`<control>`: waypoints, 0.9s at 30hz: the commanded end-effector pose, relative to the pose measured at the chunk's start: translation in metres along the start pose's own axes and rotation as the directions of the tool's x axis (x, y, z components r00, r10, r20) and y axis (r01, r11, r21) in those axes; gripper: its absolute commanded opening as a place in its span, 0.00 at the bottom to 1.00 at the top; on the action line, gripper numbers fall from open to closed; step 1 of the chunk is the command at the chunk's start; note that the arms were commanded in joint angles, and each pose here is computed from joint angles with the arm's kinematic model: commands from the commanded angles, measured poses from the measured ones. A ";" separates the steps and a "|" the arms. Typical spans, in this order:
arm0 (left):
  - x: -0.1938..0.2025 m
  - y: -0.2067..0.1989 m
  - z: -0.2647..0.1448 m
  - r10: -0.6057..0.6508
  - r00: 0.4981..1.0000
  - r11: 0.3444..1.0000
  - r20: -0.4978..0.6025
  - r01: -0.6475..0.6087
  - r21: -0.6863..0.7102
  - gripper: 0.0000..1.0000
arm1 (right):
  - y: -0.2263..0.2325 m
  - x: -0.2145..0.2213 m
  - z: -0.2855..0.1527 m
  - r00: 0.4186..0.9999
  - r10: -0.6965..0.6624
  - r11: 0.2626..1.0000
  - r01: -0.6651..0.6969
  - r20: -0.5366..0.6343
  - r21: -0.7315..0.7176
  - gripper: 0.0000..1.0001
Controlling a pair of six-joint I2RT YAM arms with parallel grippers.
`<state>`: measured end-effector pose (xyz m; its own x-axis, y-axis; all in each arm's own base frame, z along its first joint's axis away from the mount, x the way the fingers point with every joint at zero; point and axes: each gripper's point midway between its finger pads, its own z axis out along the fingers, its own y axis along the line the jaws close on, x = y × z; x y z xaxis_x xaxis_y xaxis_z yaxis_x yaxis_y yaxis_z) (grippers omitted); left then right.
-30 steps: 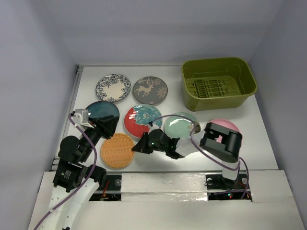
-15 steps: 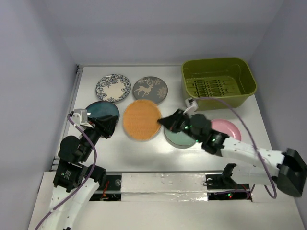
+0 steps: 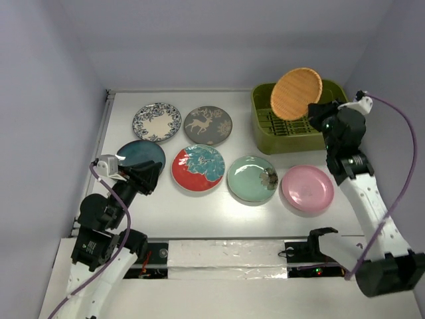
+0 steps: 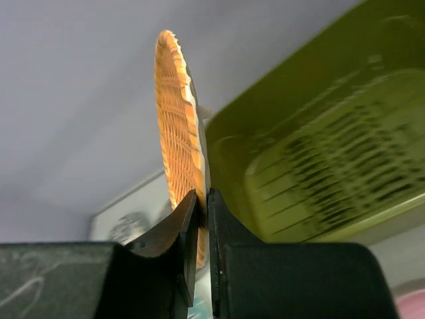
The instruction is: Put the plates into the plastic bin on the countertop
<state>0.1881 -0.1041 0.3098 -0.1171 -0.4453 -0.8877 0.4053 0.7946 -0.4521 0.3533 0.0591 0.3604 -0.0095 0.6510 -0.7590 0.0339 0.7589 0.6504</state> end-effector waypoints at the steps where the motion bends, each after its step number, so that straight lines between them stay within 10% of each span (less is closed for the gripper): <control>1: -0.011 -0.007 -0.004 -0.010 0.999 1.000 0.050 0.009 0.026 0.32 | -0.025 0.000 0.029 0.994 -0.077 0.994 0.082 -0.072 0.073 0.00; 23: -0.008 0.000 -0.004 -0.027 0.999 0.999 0.035 0.028 -0.024 0.33 | -0.159 0.064 0.146 0.912 -0.070 0.928 0.208 -0.405 0.309 0.00; 27: -0.008 -0.001 -0.004 -0.026 0.999 0.999 0.034 0.027 -0.021 0.33 | -0.183 0.066 0.148 0.909 -0.058 0.900 0.226 -0.413 0.372 0.17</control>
<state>0.1856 -0.0988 0.3043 -0.1249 -0.4625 -0.8778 0.3662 0.8008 -0.4740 0.4815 -0.0243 0.1554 -0.4933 0.5727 -0.6547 0.4068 0.8172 0.4083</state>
